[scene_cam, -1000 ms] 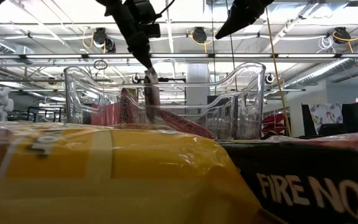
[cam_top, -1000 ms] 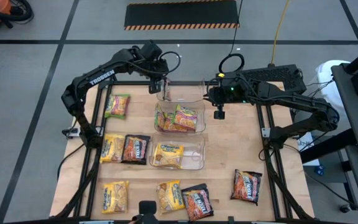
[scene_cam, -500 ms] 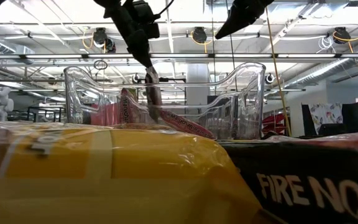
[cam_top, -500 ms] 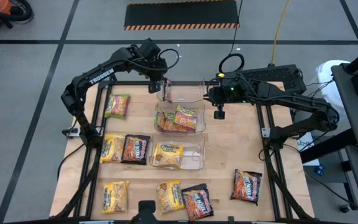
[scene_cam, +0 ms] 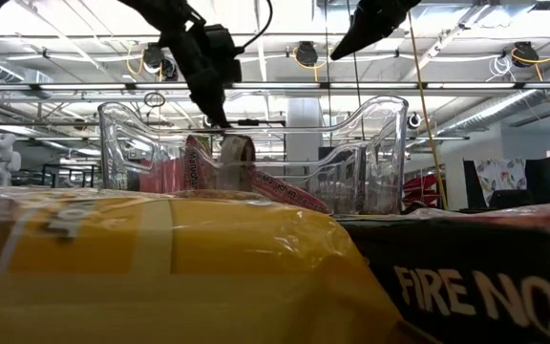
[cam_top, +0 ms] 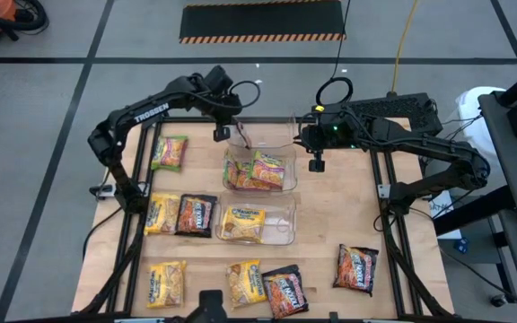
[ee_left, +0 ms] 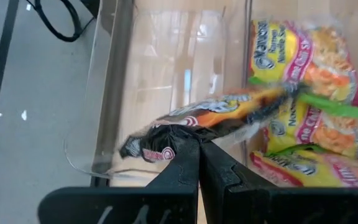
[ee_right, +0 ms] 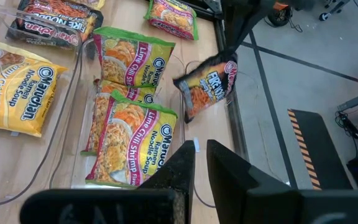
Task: Sort Maruchan noodles
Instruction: Put the black noodle pack into the top transparent bin
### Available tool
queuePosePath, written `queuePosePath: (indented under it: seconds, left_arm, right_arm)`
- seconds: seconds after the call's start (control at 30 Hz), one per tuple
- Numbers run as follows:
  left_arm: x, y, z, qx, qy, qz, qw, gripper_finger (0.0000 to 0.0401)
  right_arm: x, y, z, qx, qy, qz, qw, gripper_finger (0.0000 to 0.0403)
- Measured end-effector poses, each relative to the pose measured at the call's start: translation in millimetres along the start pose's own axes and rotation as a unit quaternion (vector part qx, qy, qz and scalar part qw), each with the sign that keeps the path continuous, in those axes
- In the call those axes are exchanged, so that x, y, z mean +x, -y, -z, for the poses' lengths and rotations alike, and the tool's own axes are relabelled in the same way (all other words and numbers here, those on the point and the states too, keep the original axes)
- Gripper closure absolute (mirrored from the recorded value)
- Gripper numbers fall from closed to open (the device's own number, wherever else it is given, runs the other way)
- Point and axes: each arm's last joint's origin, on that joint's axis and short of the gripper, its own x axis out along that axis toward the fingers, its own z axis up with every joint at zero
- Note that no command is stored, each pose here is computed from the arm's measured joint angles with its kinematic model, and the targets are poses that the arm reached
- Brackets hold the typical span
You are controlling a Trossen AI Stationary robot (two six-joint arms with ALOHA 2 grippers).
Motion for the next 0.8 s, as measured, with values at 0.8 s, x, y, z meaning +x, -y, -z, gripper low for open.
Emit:
queuePosePath:
  seconds: [0.8]
  left_arm:
    - [1,-24,25,0.026,-0.056,-0.057,0.996,0.0392]
  right_arm:
    - [0,0,0,0.000,0.000,0.000,1.000,0.0367]
